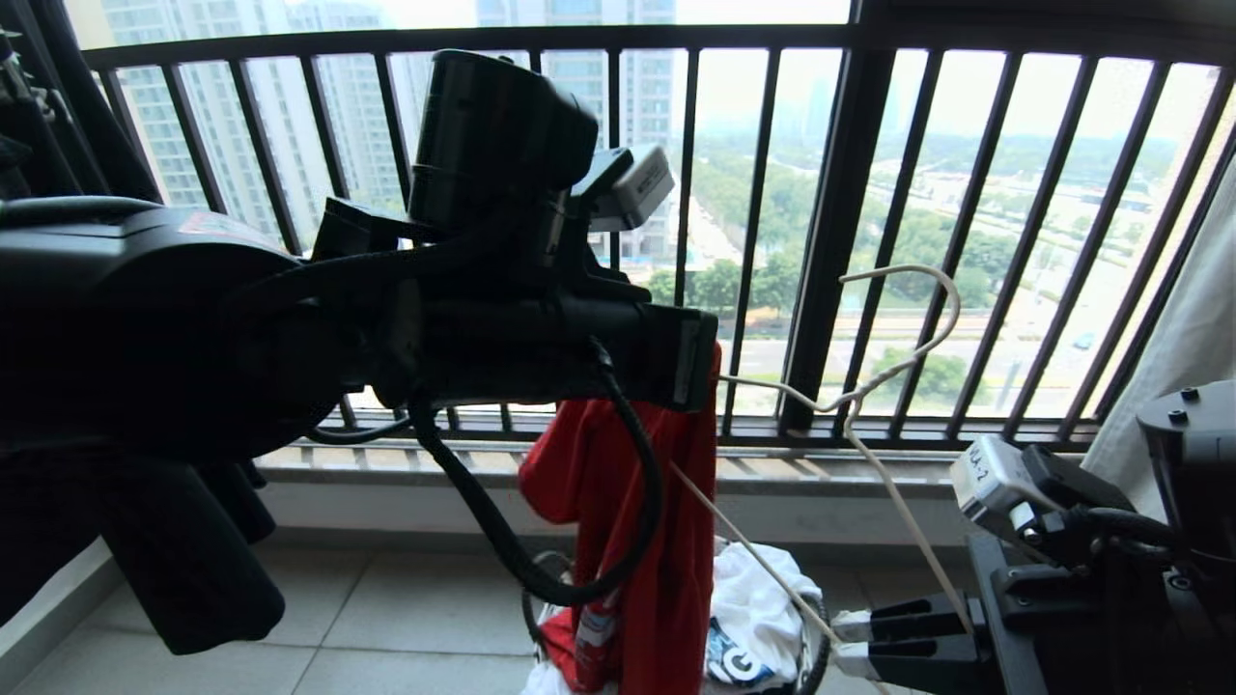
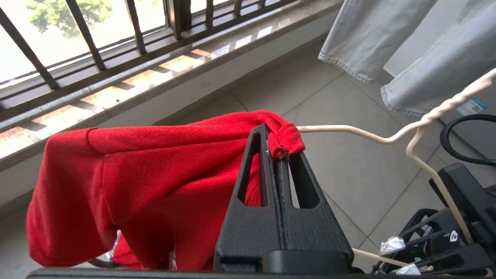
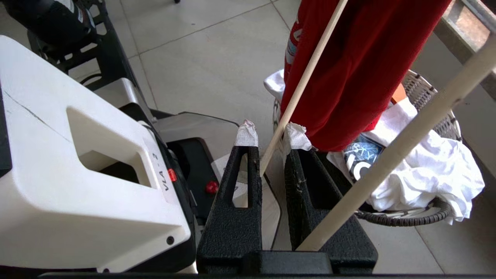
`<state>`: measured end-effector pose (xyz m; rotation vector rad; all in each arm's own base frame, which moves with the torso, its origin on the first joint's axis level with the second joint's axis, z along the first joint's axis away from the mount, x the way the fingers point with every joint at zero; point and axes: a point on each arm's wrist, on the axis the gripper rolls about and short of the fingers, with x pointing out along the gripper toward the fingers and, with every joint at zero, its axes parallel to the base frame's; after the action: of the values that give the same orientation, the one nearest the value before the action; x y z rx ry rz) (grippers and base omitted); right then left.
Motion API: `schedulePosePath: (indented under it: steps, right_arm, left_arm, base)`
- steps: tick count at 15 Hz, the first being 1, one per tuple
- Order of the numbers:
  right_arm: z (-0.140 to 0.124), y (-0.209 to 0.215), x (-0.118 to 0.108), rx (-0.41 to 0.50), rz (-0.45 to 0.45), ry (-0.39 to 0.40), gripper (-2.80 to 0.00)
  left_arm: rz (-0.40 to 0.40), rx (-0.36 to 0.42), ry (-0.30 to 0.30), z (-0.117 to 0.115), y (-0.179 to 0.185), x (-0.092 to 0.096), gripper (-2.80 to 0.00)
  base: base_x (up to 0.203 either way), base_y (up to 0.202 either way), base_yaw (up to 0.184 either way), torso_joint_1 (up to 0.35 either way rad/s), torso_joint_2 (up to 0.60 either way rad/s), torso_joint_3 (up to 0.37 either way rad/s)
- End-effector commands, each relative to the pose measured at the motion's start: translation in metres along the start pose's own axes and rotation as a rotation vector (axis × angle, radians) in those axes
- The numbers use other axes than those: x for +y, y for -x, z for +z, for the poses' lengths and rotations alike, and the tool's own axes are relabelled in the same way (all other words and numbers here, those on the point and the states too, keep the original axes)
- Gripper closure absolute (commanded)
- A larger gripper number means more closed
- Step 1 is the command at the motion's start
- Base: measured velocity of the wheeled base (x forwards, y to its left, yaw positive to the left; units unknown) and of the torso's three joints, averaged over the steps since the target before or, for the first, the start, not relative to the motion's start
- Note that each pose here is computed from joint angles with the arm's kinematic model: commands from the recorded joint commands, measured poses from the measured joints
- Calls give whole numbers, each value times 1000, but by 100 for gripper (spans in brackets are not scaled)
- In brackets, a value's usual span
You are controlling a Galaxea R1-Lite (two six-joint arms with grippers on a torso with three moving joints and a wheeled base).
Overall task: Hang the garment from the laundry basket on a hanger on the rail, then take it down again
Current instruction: Hang the clothes on the clothes rack
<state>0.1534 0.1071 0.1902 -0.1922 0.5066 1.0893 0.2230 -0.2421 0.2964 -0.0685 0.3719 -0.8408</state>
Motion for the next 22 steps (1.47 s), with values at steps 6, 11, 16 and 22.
schedulePosePath:
  steps: [6,11,16,22]
  right_arm:
    - [-6,-5,-3,36,-45,36,0]
    - [-7,-5,-2,38,-43,37,0]
    - [-9,-7,-3,39,-35,33,0]
    - [-12,-13,-6,17,-43,43,0]
  left_arm:
    - [-80,-1,-23,6,10,-29,0]
    - [-119,22,-76,0,4,-42,0]
    - [-127,17,-111,0,4,-43,0]
    - [-210,39,-153,-1,9,-49,0]
  base:
    - [0,0,0,0,0,0]
    - [0,0,0,0,0,0]
    - [0,0,0,0,0,0]
    - [0,0,0,0,0,0]
